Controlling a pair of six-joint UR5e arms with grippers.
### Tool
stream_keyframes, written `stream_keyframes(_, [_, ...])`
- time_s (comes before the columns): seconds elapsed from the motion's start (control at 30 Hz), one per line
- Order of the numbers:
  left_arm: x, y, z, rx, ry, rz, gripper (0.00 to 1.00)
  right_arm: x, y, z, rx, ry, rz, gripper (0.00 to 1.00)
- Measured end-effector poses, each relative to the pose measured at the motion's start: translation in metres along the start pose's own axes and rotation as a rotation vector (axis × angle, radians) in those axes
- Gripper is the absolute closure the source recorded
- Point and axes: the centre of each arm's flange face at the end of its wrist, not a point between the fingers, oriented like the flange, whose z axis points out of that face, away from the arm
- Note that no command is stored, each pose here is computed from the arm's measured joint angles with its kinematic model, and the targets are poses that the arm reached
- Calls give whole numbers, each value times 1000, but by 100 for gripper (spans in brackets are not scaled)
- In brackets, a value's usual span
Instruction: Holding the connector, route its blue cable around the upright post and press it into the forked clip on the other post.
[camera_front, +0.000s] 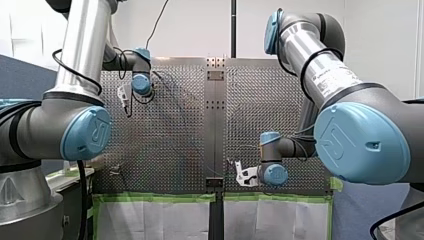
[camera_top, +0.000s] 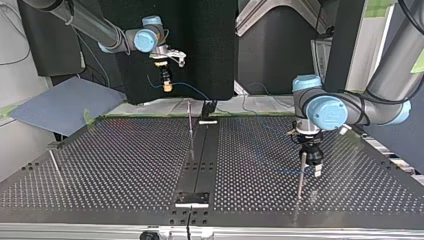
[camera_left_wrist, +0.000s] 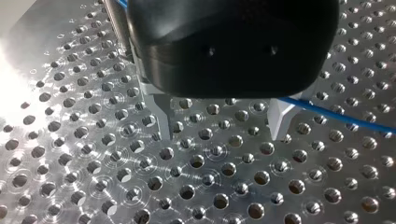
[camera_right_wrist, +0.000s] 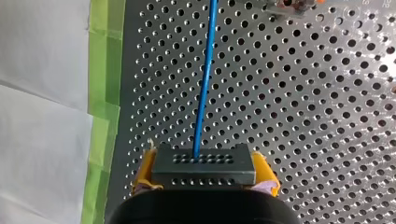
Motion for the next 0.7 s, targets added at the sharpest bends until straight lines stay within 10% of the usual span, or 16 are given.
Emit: stream_keyframes(0.7, [0,1,0,-10,2,6,2,8,14,-8,12,61,25,100])
